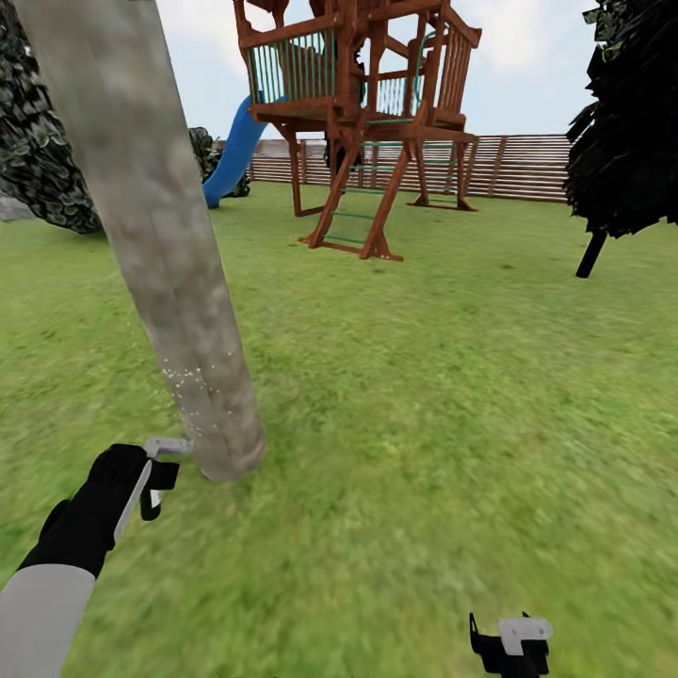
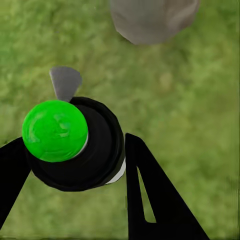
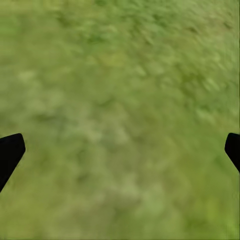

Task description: In the garden, pick up the pesticide atomizer on the floor and spray pesticide onto both trees until each tree trunk is fully covered.

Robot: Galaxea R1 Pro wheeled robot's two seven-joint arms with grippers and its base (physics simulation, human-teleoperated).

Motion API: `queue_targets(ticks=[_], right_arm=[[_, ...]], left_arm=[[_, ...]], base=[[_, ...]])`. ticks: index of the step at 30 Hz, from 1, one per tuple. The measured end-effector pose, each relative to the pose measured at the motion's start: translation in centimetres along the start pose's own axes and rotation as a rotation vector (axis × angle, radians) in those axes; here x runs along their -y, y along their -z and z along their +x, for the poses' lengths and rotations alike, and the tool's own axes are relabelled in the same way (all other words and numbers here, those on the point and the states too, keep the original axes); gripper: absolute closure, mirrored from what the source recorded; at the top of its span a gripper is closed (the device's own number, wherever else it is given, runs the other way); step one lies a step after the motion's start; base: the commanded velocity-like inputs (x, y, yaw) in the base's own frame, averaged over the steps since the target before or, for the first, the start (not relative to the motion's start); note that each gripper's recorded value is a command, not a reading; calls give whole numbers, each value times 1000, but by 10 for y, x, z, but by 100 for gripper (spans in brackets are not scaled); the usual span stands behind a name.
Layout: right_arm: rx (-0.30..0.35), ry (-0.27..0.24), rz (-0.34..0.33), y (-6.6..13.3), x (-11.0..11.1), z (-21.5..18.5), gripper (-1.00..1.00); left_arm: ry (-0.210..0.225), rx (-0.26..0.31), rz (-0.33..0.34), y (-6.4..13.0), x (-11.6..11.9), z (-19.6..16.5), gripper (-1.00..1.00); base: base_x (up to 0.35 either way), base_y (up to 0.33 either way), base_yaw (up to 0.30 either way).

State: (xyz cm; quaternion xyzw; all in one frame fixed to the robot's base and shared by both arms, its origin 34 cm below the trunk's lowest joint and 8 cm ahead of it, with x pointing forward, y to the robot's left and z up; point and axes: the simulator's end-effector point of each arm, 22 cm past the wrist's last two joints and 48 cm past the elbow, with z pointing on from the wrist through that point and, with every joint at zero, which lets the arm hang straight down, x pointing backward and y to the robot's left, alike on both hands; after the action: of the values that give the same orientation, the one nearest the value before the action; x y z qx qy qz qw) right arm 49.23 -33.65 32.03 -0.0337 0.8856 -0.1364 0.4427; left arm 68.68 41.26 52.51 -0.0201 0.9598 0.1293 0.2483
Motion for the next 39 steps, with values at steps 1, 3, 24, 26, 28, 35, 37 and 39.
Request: queue_targets(ticks=[1,3,24,26,28,35,37,39], right_arm=[[0,0,0,0,0,0,-100],[0,0,0,0,0,0,-100],[0,0,-1,0,0,0,-100],[0,0,-1,0,0,0,-100],[-1,0,-1,0,0,0,-100],[0,2,-1,0,1,0,-100],[0,0,0,0,1,0,-100],[0,-1,0,0,0,0,-100]], left_arm=[[1,-1,4,0,2,1,100],[1,-10,7,-3,5,6,100],[-17,23,-17,-22,30,45,100],[-17,24,-14,-22,31,45,100],[-16,25,-10,-22,32,45,100],[-14,26,1,-21,42,44,100],[-14,26,1,-21,42,44,100],[-15,26,1,-21,42,45,100]], base=[[0,0,198],[79,-43,54],[160,-112,77],[30,-181,146],[70,-245,34],[56,-265,1],[3,-269,109],[48,-269,249]])
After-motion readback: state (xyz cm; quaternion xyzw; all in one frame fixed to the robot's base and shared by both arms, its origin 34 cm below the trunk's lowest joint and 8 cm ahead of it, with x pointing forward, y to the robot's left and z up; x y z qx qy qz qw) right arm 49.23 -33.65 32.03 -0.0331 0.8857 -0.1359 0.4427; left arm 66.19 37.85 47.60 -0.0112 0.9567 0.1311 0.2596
